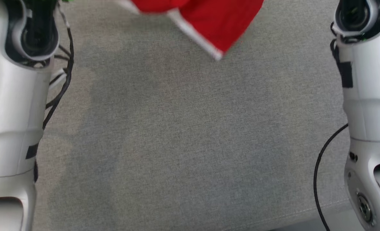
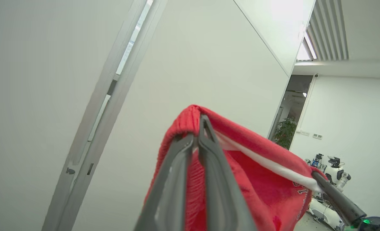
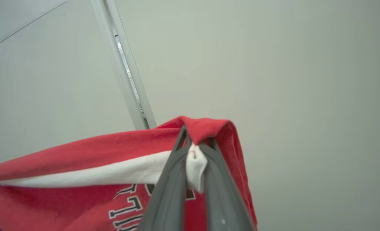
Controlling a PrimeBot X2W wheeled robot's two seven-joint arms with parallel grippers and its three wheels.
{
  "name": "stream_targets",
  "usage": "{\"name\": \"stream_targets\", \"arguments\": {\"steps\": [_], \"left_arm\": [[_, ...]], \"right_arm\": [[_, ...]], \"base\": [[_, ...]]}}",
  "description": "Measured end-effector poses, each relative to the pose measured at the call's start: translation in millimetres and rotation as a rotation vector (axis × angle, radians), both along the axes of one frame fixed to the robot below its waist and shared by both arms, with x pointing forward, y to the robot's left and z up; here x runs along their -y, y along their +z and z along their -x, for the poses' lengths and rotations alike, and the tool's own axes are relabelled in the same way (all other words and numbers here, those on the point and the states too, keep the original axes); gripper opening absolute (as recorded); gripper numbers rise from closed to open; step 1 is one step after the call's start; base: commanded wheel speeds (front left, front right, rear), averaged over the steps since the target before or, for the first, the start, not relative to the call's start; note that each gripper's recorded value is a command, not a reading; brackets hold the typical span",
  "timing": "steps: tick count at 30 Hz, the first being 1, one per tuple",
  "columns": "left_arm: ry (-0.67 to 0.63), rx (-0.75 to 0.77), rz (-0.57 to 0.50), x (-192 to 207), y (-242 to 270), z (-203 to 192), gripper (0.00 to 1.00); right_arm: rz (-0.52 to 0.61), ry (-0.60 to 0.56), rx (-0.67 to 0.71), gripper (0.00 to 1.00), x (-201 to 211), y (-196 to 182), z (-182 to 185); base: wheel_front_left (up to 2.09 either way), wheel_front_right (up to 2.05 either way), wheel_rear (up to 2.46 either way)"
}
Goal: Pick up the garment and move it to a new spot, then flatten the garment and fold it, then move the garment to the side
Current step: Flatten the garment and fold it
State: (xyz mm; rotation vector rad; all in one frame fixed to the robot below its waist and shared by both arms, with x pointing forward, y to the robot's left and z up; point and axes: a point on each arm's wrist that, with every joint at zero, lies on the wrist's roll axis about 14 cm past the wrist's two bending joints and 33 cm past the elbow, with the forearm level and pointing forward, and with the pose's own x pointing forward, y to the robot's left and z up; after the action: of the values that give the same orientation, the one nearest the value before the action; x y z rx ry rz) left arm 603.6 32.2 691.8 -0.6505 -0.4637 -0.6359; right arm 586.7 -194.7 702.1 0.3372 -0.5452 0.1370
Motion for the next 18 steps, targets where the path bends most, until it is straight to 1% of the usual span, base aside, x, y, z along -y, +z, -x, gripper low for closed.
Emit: {"name": "stream_targets", "arguments": {"steps": [1,4,6,7,9,10,11,13,15,18], "left_arm": [[0.010,0.029,0.038,-3.7,11.8,2.5,0.00],[0.027,0.125,0.087,-9.3,40.6,18.9,0.00],[0.036,0.134,0.103,-11.9,40.3,28.4,0.00],[0.032,0.104,0.104,-10.5,28.9,32.2,0.00],[0.013,0.017,0.066,-2.3,-6.0,38.6,0.00],[-0.005,-0.041,0.034,4.0,-29.0,44.0,0.00],[-0.023,-0.095,0.003,10.5,-50.4,50.8,0.00],[-0.057,-0.195,-0.026,18.7,-85.7,65.3,0.00],[-0.088,-0.282,-0.070,24.4,-118.6,83.1,0.00],[-0.155,-0.408,-0.146,33.6,-166.1,121.6,0.00]], "right_arm": [[-0.001,-0.004,0.034,0.00,0.4,8.1,0.5],[0.026,-0.015,0.122,0.00,1.4,31.7,8.1],[0.040,-0.026,0.161,0.00,3.7,41.8,14.6],[0.054,-0.025,0.141,0.00,3.3,33.4,14.1],[0.079,-0.019,0.032,0.00,1.2,-6.9,11.7],[0.099,-0.010,-0.044,0.00,-1.0,-35.2,12.8],[0.122,0.000,-0.113,0.00,-2.5,-59.6,15.2],[0.165,0.026,-0.242,0.00,-3.7,-98.8,22.2],[0.205,0.047,-0.380,0.00,-1.8,-139.5,34.8],[0.229,0.064,-0.588,0.00,11.7,-196.1,67.9]], "base": [[0.00,0.00,0.00],[0.00,0.00,0.00],[0.00,0.00,0.00],[0.00,0.00,0.00],[0.00,0.00,0.00],[0.00,0.00,0.00],[0.00,0.00,0.00],[0.00,0.00,0.00],[0.00,0.00,0.00],[0.00,0.00,0.00]]}}
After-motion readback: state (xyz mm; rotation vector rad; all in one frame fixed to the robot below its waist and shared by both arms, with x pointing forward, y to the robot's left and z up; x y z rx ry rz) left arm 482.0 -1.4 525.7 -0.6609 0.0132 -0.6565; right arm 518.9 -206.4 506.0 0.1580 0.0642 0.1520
